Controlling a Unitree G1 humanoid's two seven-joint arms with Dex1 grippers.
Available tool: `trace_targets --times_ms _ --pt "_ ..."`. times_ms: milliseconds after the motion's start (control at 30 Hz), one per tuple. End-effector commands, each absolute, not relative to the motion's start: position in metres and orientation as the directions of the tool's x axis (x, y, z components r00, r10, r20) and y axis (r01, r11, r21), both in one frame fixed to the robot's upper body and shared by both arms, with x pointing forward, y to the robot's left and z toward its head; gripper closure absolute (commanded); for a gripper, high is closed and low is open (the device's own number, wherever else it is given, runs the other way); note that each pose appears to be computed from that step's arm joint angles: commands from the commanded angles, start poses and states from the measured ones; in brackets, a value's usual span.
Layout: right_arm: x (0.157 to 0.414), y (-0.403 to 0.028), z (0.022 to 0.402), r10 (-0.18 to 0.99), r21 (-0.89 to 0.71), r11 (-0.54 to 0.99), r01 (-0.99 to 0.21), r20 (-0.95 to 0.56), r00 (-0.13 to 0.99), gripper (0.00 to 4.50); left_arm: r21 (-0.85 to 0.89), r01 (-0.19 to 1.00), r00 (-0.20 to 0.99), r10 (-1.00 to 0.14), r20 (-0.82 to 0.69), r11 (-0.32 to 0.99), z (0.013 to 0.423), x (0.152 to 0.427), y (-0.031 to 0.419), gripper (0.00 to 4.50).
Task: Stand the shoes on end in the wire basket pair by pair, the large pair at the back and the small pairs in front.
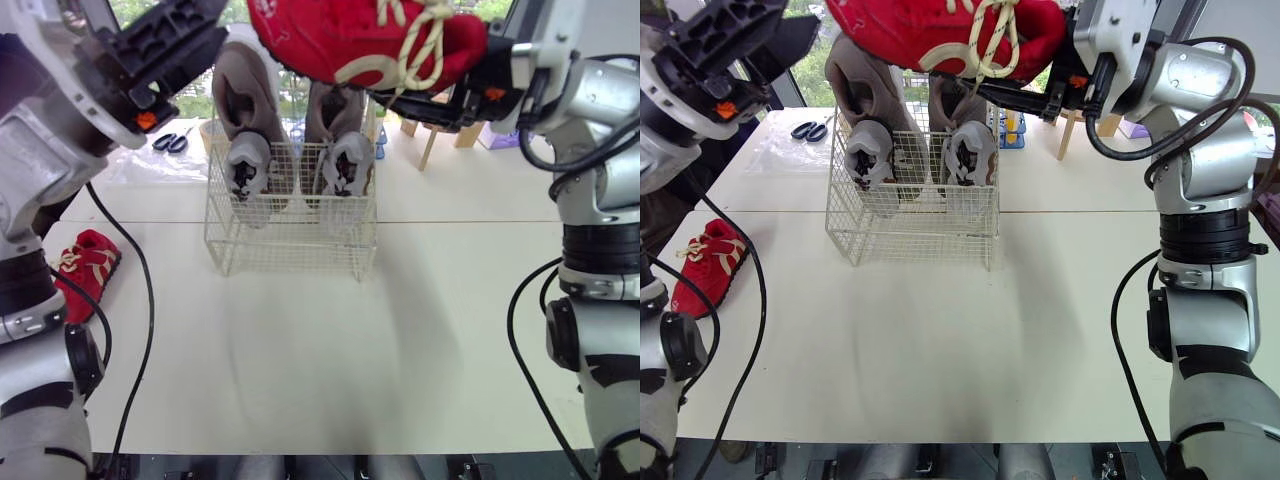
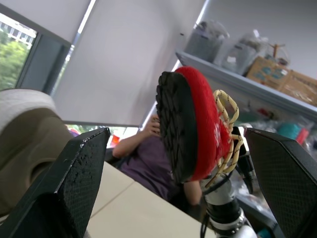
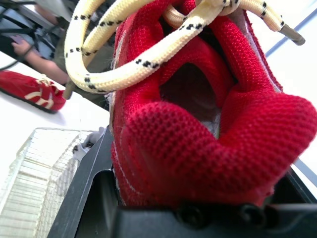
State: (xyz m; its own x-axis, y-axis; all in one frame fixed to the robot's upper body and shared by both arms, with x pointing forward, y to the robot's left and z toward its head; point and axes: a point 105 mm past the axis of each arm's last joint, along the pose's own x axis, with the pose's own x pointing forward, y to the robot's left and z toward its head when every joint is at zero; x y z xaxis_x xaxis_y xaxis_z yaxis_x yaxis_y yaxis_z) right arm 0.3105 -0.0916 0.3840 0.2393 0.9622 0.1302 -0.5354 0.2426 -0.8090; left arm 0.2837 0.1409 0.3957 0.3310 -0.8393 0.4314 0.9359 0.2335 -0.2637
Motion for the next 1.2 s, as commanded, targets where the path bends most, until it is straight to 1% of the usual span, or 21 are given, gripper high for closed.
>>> trace_targets --times_ms 33,233,267,333,367,467,567,600,667,700,767,833,867,900,933,967,1000,1067,1133,1200 --pt "0.300 -0.086 0.390 0.972 -0.846 0.211 -0.490 0.126 0.200 2.28 -0.237 0.950 0.284 -0.875 0.393 0.202 0.398 0.283 0.134 0.00" --pt "0.301 -0.081 0.381 0.975 -0.867 0.176 -0.466 0.089 0.204 2.28 -0.251 0.957 0.226 -0.917 0.329 0.146 0.388 0.287 0.123 0.00" --pt "0.301 -0.080 0.381 0.975 -0.869 0.176 -0.463 0.089 0.205 2.28 -0.256 0.955 0.228 -0.916 0.328 0.146 0.388 0.289 0.124 0.26" --pt "0.300 -0.080 0.380 0.975 -0.872 0.174 -0.458 0.086 0.206 2.28 -0.262 0.954 0.233 -0.912 0.338 0.146 0.389 0.292 0.127 0.82" --pt "0.300 -0.079 0.379 0.975 -0.874 0.170 -0.456 0.082 0.208 2.28 -0.258 0.956 0.228 -0.912 0.342 0.142 0.390 0.291 0.128 1.25" --pt "0.299 -0.079 0.376 0.974 -0.878 0.162 -0.450 0.070 0.215 2.28 -0.251 0.959 0.216 -0.912 0.348 0.131 0.391 0.290 0.128 2.74" --pt "0.303 -0.079 0.372 0.970 -0.886 0.155 -0.438 0.053 0.237 2.28 -0.254 0.955 0.238 -0.905 0.353 0.151 0.391 0.292 0.130 4.19" --pt "0.304 -0.079 0.371 0.969 -0.885 0.157 -0.439 0.052 0.241 2.28 -0.257 0.953 0.246 -0.899 0.363 0.157 0.391 0.293 0.132 4.29" --pt "0.310 -0.087 0.370 0.959 -0.831 0.224 -0.510 0.096 0.265 1.25 -0.259 0.953 0.262 -0.854 0.449 0.156 0.398 0.291 0.140 4.29" --pt "0.312 -0.090 0.369 0.954 -0.808 0.251 -0.533 0.114 0.276 0.82 -0.260 0.952 0.270 -0.835 0.479 0.159 0.400 0.290 0.143 4.29" --pt "0.319 -0.104 0.371 0.920 -0.686 0.385 -0.618 0.232 0.315 0.03 -0.254 0.953 0.284 -0.775 0.564 0.165 0.404 0.285 0.148 4.29" --pt "0.328 -0.119 0.370 0.857 -0.500 0.510 -0.700 0.371 0.359 0.03 -0.251 0.953 0.296 -0.710 0.640 0.171 0.405 0.278 0.152 4.29" --pt "0.329 -0.122 0.369 0.837 -0.444 0.533 -0.720 0.403 0.371 0.03 -0.252 0.952 0.300 -0.691 0.658 0.174 0.405 0.276 0.152 4.29" --pt "0.330 -0.124 0.368 0.793 -0.328 0.560 -0.761 0.478 0.377 0.03 -0.256 0.952 0.303 -0.655 0.692 0.171 0.406 0.275 0.152 4.29" --pt "0.331 -0.125 0.369 0.732 -0.178 0.561 -0.809 0.564 0.384 0.03 -0.251 0.954 0.299 -0.622 0.724 0.166 0.407 0.273 0.150 4.29" --pt "0.331 -0.125 0.369 0.686 -0.054 0.527 -0.848 0.617 0.387 0.03 -0.250 0.955 0.297 -0.593 0.748 0.163 0.408 0.272 0.149 4.29" --pt "0.330 -0.124 0.368 0.658 0.025 0.493 -0.870 0.643 0.392 0.03 -0.249 0.955 0.296 -0.573 0.764 0.162 0.409 0.271 0.148 4.29" --pt "0.319 -0.109 0.375 0.585 0.170 0.338 -0.926 0.733 0.348 0.03 -0.255 0.949 0.316 -0.555 0.770 0.187 0.402 0.276 0.142 4.29" --pt "0.311 -0.098 0.381 0.531 0.256 0.209 -0.944 0.781 0.329 0.03 -0.258 0.943 0.332 -0.554 0.764 0.210 0.395 0.281 0.138 4.29" --pt "0.307 -0.092 0.385 0.506 0.301 0.143 -0.943 0.796 0.331 0.03 -0.265 0.941 0.339 -0.546 0.766 0.213 0.392 0.286 0.136 4.29"
